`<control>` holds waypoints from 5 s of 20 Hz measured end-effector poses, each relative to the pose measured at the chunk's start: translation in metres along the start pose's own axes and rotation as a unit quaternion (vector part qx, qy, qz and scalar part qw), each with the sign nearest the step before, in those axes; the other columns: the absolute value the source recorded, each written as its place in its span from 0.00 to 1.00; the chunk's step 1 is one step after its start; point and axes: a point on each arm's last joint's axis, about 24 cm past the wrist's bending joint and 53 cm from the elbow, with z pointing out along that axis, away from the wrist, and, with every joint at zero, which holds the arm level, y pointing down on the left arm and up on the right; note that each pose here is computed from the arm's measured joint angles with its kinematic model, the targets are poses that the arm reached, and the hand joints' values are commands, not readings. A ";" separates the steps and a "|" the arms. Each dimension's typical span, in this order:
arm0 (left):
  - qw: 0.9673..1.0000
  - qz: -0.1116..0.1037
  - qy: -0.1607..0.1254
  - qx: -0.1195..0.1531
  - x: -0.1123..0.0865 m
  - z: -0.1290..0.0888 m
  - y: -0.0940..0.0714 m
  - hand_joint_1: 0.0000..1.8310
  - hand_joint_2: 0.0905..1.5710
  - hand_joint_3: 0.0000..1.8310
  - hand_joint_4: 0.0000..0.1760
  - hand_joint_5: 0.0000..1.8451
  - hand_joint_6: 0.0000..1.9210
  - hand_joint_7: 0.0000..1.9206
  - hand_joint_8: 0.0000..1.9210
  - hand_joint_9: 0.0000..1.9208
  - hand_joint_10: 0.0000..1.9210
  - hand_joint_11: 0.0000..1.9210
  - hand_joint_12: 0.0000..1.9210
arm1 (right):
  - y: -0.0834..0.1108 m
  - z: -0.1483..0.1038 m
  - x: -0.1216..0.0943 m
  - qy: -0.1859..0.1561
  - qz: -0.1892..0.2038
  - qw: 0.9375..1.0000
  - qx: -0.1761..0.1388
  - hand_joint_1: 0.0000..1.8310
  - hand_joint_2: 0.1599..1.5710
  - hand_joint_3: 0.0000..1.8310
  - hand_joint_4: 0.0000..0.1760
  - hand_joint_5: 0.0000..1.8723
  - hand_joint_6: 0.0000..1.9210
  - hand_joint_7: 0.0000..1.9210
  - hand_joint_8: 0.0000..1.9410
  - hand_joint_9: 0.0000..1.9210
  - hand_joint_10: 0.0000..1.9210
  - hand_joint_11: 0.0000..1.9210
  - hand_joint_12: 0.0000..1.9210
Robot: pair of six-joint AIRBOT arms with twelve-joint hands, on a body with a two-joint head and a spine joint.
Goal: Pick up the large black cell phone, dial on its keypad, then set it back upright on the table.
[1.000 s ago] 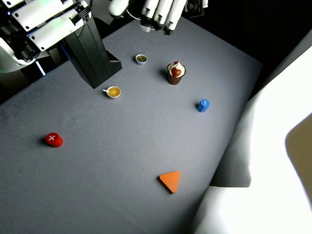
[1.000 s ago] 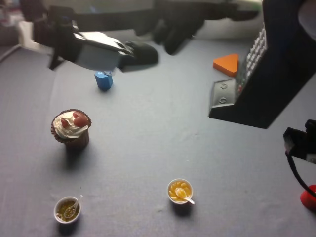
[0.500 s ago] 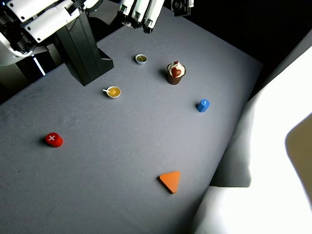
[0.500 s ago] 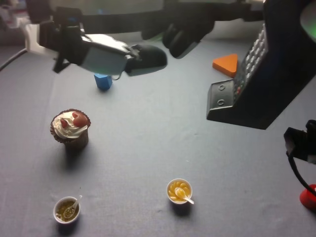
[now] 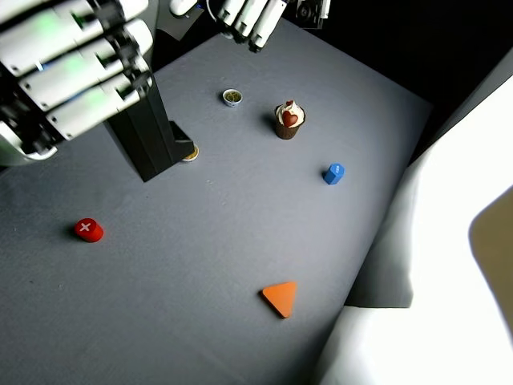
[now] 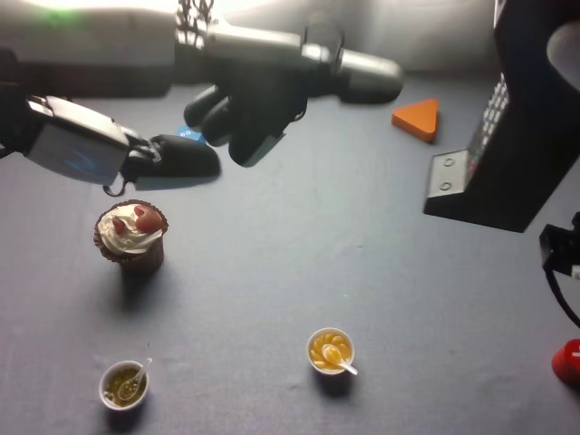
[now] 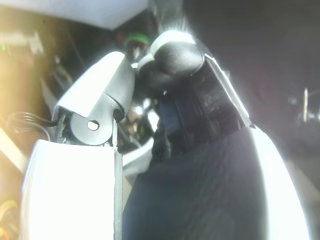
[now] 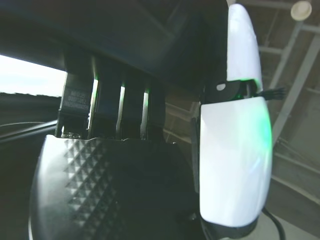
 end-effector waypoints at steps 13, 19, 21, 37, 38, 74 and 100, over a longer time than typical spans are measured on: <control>0.992 0.029 0.090 -0.084 0.051 -0.001 0.034 0.27 0.82 0.00 0.00 0.29 0.00 0.40 0.05 0.35 0.21 0.21 0.63 | -0.041 -0.024 -0.037 -0.022 -0.033 0.998 0.049 0.76 0.68 0.00 0.00 0.52 0.44 0.47 0.53 0.46 0.70 0.44 0.72; 0.993 -0.014 0.074 -0.093 0.045 0.001 0.035 0.07 0.79 0.00 0.00 0.26 0.00 0.24 0.00 0.20 0.00 0.00 0.39 | -0.051 -0.029 -0.050 -0.033 -0.044 0.997 0.058 0.81 0.68 0.00 0.00 0.51 0.42 0.47 0.51 0.45 0.64 0.45 0.84; 0.986 -0.105 0.046 -0.120 0.037 -0.002 0.047 0.02 0.80 0.00 0.00 0.24 0.00 0.21 0.00 0.18 0.00 0.00 0.33 | -0.055 -0.032 -0.055 -0.037 -0.049 0.996 0.061 0.81 0.68 0.00 0.00 0.50 0.43 0.47 0.51 0.45 0.64 0.44 0.84; 0.932 -0.306 0.028 -0.195 0.058 0.003 0.066 0.00 0.79 0.00 0.00 0.22 0.00 0.23 0.00 0.19 0.00 0.00 0.49 | -0.087 -0.042 -0.065 -0.046 -0.043 0.995 0.071 0.81 0.67 0.00 0.00 0.52 0.39 0.47 0.52 0.49 0.58 0.45 0.80; 0.929 -0.314 0.027 -0.197 0.059 0.001 0.066 0.00 0.79 0.00 0.00 0.22 0.00 0.23 0.00 0.19 0.00 0.00 0.49 | -0.087 -0.042 -0.065 -0.045 -0.043 0.996 0.071 0.81 0.67 0.00 0.00 0.52 0.39 0.47 0.52 0.49 0.58 0.45 0.80; 0.873 -0.412 0.083 -0.248 0.109 -0.006 0.063 0.04 0.79 0.00 0.00 0.20 0.00 0.17 0.00 0.17 0.00 0.00 0.46 | -0.101 -0.048 -0.084 -0.045 -0.063 0.994 0.071 0.82 0.67 0.00 0.00 0.51 0.35 0.45 0.56 0.49 0.59 0.51 0.77; 0.877 -0.406 0.080 -0.245 0.107 -0.005 0.062 0.05 0.78 0.00 0.00 0.21 0.00 0.18 0.00 0.19 0.01 0.00 0.51 | -0.102 -0.052 -0.081 -0.041 -0.063 0.994 0.075 0.49 0.64 0.00 0.00 0.24 0.00 0.22 0.00 0.18 0.00 0.00 0.51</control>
